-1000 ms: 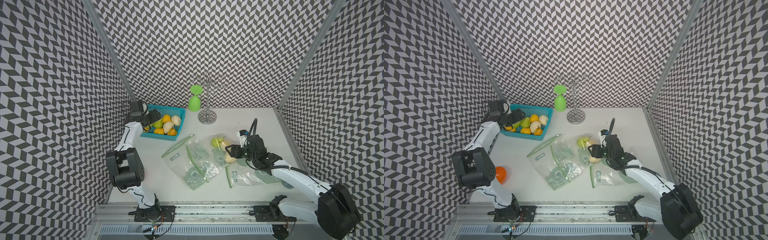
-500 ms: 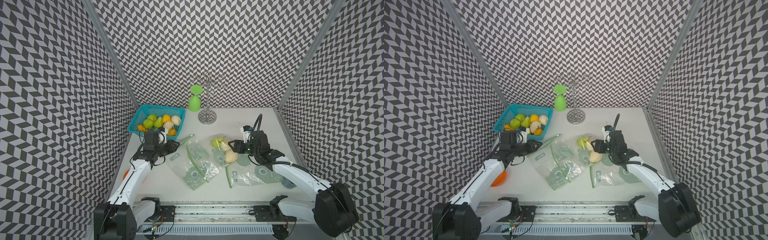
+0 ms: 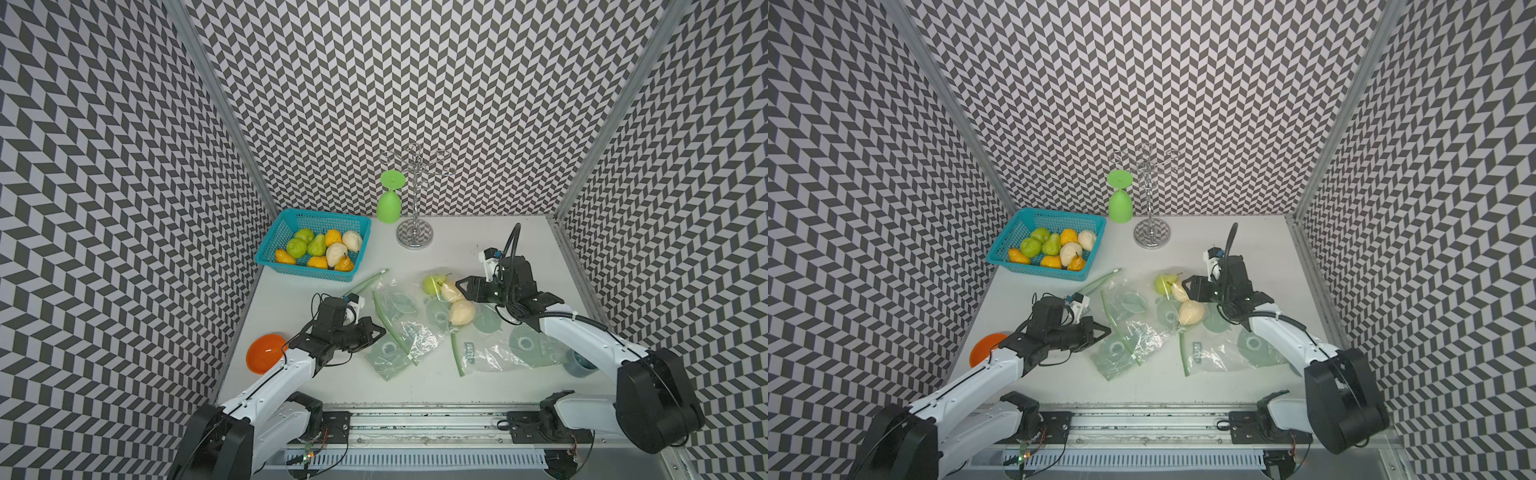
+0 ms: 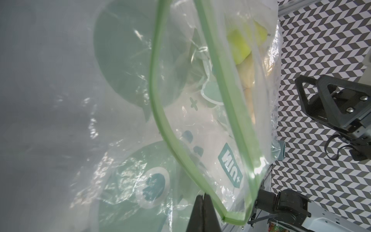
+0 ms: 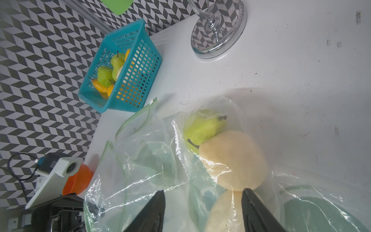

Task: Open the zip-top bag and take out the pear
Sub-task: Adjust the zipper food storage bag at the center of the board.

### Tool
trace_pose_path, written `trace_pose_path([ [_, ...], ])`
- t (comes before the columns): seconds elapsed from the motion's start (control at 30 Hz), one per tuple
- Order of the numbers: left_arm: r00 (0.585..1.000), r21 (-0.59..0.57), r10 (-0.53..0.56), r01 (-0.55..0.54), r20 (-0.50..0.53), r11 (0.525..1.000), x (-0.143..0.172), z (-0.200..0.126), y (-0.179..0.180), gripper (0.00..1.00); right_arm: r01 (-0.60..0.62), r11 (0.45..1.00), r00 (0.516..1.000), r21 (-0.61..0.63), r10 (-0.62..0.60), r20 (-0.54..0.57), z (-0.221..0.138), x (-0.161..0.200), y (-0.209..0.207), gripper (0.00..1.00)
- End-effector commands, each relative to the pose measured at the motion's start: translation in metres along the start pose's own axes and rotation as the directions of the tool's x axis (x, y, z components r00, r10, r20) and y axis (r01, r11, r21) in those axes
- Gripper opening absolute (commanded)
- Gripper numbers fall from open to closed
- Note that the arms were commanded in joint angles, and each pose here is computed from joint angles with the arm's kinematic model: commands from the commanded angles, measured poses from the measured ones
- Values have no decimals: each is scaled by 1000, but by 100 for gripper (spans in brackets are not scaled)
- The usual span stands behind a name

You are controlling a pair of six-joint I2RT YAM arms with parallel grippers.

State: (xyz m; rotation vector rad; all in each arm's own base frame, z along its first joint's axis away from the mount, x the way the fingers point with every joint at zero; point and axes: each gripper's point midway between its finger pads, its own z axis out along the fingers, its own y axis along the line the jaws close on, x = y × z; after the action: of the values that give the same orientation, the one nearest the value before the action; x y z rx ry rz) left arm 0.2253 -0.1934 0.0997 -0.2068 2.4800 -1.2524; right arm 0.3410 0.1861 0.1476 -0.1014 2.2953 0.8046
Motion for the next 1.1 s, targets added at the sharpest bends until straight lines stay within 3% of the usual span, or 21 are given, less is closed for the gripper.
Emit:
trace_pose_path([
  [0.0,996,107,19,-29,92,994,-24,7,-30,5,36,999,999,-12,-35,35,1,-14,3,61],
  [0.23,997,125,55,-62,59,990,-28,44,-45,11,11,999,999,36,-12,51,-3,-16,-20,62],
  [0.37,996,150,72,-79,49,986,-31,61,-56,36,25,999,998,44,-28,51,-4,-20,-36,65],
  [0.5,994,153,86,-95,63,984,-32,67,-62,48,29,999,999,-24,-30,-31,8,-5,-48,66],
  [0.77,994,146,77,-87,71,985,-32,79,-51,50,9,992,993,-123,-23,-119,29,31,-52,69],
  [0.83,994,133,80,-89,67,987,-31,82,-46,48,6,989,990,-145,-26,-138,31,35,-50,56],
  [0.9,995,115,84,-90,58,989,-28,85,-38,38,9,989,989,-147,-31,-147,31,36,-50,33],
  [0.97,996,90,81,-85,47,992,-25,90,-28,30,19,986,991,-168,-41,-131,26,30,-43,15],
  [1.07,997,38,75,-76,37,996,-21,96,-9,25,44,978,994,-204,-63,-88,14,16,-25,6],
])
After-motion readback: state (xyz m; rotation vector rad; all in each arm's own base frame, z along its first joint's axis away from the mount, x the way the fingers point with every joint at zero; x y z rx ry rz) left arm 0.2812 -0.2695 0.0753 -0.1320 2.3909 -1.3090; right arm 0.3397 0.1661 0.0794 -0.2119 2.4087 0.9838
